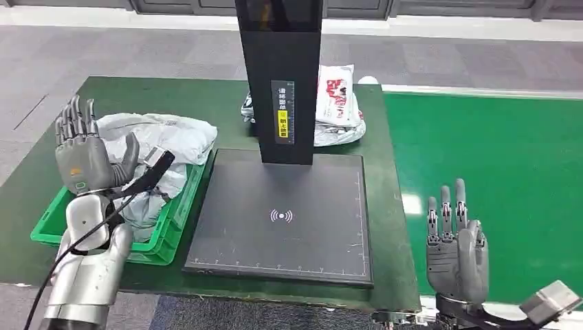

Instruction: Moved the parcel from conveyor to table for the left to box.

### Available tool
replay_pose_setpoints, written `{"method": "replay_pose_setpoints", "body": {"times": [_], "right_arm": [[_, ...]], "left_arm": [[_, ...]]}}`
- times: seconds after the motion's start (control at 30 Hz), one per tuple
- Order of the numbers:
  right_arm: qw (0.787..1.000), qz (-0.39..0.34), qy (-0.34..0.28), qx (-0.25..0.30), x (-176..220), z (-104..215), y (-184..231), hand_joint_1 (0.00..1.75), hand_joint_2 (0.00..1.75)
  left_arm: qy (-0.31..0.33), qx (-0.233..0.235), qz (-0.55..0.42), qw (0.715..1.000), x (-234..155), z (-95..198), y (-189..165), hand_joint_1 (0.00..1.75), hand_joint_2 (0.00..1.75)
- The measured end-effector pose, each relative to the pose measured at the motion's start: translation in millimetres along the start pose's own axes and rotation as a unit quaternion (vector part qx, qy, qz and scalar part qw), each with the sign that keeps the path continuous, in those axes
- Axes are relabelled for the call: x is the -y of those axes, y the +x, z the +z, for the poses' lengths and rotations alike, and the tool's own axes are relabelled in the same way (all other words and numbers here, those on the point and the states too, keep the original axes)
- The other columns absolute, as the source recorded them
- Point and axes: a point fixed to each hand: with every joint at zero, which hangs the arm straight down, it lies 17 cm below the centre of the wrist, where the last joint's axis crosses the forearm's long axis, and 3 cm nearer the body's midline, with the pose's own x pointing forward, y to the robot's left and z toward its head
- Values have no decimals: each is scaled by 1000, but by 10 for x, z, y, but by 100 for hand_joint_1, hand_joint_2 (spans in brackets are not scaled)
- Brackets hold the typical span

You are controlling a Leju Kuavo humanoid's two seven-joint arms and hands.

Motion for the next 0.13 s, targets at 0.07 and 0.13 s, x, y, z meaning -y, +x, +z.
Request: {"method": "replay_pose_setpoints", "body": {"times": [0.07, 0.13], "right_arm": [[1000, 1, -1, 0, 4, 10, 0, 0, 175], [1000, 2, -4, -1, 14, 14, -4, 0, 175]], "left_arm": [[49, 3, 26, 998, -345, 9, 83, 0, 0], [91, 12, 45, 995, -617, 55, 138, 0, 0]]}}
